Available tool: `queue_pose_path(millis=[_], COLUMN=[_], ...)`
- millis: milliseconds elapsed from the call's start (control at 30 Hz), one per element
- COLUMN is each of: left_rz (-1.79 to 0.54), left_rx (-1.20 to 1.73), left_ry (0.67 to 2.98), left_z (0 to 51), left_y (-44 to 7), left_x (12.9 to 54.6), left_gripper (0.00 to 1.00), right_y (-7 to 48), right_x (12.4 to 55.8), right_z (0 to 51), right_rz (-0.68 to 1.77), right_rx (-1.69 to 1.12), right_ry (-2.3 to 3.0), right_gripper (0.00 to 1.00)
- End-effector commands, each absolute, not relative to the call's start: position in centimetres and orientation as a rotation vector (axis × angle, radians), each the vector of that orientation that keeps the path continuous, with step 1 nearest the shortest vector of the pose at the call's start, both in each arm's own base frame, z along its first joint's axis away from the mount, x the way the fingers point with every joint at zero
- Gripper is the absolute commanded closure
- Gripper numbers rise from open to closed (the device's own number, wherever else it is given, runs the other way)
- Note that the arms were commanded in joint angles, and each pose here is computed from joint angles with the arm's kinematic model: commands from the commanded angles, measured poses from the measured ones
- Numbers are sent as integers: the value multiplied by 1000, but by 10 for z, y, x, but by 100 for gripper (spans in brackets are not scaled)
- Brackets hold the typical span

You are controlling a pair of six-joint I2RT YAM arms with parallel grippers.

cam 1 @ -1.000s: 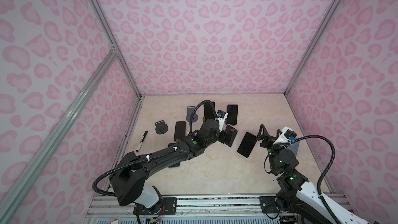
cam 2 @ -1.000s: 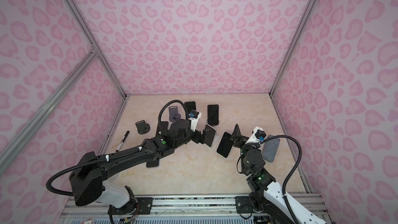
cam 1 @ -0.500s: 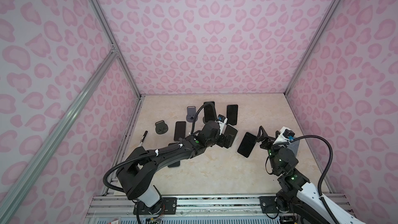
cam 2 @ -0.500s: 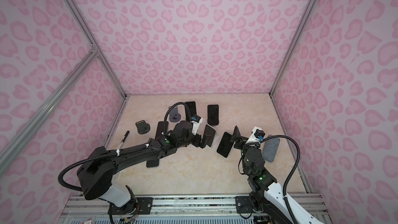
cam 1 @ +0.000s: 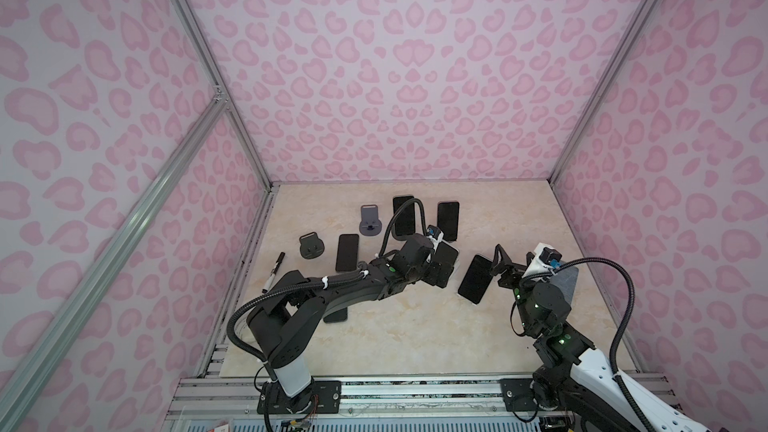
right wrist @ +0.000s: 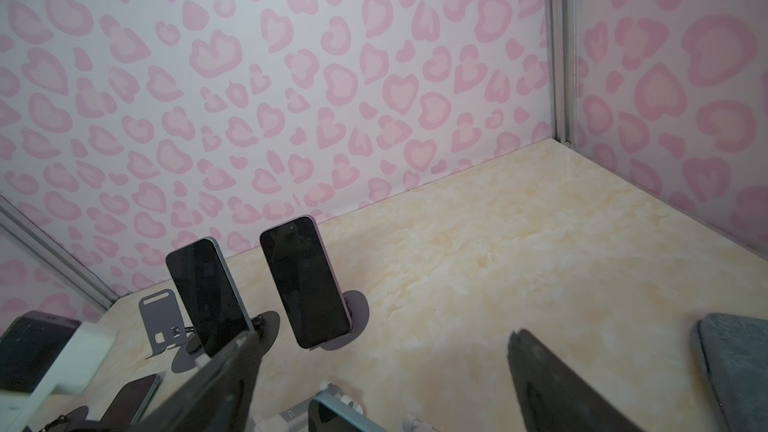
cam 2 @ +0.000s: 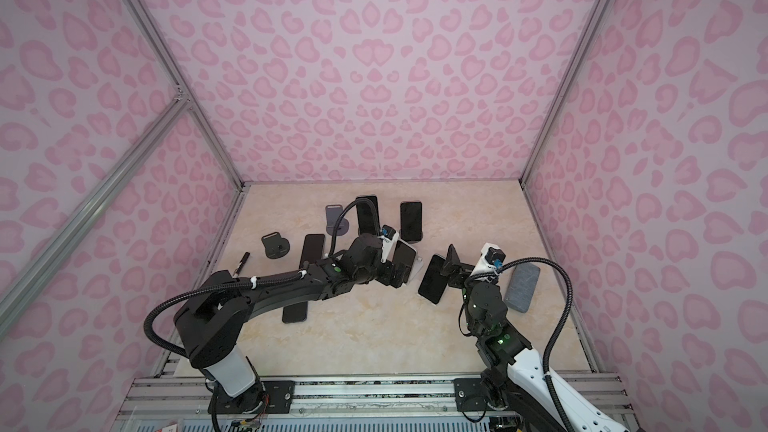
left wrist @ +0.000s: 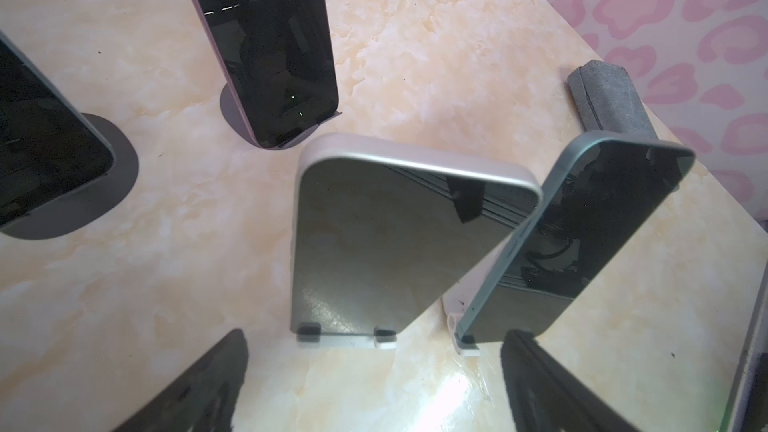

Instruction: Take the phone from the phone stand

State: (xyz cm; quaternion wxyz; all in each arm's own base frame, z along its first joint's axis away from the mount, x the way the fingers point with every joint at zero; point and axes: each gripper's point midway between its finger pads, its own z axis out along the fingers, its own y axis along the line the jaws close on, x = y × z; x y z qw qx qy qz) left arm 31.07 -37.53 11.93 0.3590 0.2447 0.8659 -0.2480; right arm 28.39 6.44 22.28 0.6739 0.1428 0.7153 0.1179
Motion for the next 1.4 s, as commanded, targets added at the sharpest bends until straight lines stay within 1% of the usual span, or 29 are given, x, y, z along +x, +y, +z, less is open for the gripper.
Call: queue_pose_path(millis=[0, 200, 567, 733, 967, 1367], left_rz=[-634, -640, -530, -490, -517, -525], left_rx=[623, 632, 722, 775, 799, 801], left_ry=[2233, 2222, 2184, 2130, 2055, 2033], left_z=[117, 117, 117, 122, 131, 135], left_y=[-380, -384, -380, -382, -389, -397], left_x=[315, 316, 318, 320, 322, 328], left_gripper=[2, 2, 2, 2, 2, 2], right_y=[67, 66, 60, 58, 61, 68], right_x=[286, 285, 280, 281, 283, 287], right_z=[227, 227, 227, 224, 222, 218], right_rz=[282, 294, 303, 289, 294, 299], right_rx=[325, 337, 370, 373, 367, 337], right_ry=[1598, 1589, 1557, 1557, 1566, 1593], right_gripper=[5, 6, 7, 8, 8, 8])
